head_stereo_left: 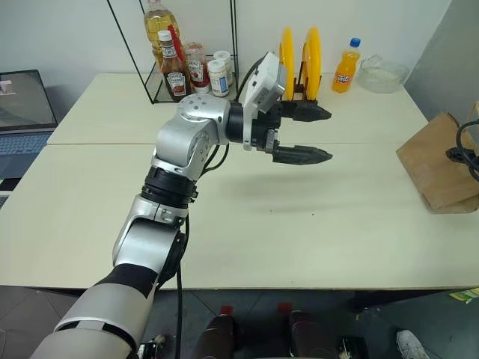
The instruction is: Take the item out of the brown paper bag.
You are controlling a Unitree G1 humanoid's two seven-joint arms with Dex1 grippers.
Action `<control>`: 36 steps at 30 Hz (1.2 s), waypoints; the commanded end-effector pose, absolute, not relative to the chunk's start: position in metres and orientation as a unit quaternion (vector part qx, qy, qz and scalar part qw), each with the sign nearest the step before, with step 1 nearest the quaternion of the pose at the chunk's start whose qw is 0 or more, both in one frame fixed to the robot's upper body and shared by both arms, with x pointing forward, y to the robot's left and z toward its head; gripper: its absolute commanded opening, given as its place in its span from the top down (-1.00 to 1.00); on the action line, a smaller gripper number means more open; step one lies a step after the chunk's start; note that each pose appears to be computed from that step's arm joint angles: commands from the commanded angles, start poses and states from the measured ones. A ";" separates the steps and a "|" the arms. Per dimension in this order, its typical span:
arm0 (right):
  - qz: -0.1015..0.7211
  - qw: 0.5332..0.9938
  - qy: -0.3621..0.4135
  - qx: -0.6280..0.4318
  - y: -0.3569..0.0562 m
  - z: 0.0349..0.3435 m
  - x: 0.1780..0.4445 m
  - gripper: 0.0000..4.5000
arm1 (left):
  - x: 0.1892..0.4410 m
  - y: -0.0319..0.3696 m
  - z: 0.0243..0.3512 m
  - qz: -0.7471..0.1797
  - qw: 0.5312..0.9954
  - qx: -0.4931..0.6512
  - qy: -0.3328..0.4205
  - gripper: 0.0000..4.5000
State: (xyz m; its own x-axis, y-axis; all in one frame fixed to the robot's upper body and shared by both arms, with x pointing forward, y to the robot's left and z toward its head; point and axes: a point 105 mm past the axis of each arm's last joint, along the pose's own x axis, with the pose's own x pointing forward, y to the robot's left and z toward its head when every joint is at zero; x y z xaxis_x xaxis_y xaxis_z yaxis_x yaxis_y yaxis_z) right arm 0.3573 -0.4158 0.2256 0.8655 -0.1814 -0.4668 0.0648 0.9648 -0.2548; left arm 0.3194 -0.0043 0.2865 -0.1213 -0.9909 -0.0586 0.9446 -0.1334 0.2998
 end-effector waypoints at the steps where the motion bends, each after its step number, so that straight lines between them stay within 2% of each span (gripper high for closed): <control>1: -0.074 0.962 0.240 -0.111 -0.418 0.236 0.357 -1.00 | 0.310 -0.005 0.291 -0.748 0.642 0.131 -0.104 -0.99; 9: -0.085 0.966 0.238 -0.051 -0.418 0.230 0.355 -1.00 | 0.310 -0.006 0.292 -0.749 0.641 0.131 -0.103 -0.99; 10: -0.086 0.968 0.233 -0.040 -0.418 0.230 0.355 -0.92 | 0.310 -0.007 0.292 -0.750 0.640 0.131 -0.103 -1.00; 12: -0.082 0.971 0.221 -0.039 -0.417 0.233 0.356 -0.74 | 0.310 -0.009 0.292 -0.752 0.637 0.131 -0.104 -1.00; 14: -0.077 0.972 0.217 -0.035 -0.416 0.233 0.356 -0.45 | 0.310 -0.010 0.292 -0.754 0.635 0.131 -0.104 -1.00; 23: -0.073 0.971 0.227 -0.031 -0.414 0.229 0.354 0.99 | 0.309 -0.011 0.293 -0.759 0.629 0.134 -0.103 -1.00; 30: -0.068 0.968 0.235 -0.051 -0.413 0.224 0.353 0.99 | 0.310 -0.008 0.291 -0.756 0.632 0.138 -0.099 -1.00; 36: 0.054 0.973 0.175 -0.137 -0.363 0.243 0.366 0.99 | 0.318 0.002 0.291 -0.739 0.652 0.138 -0.095 -1.00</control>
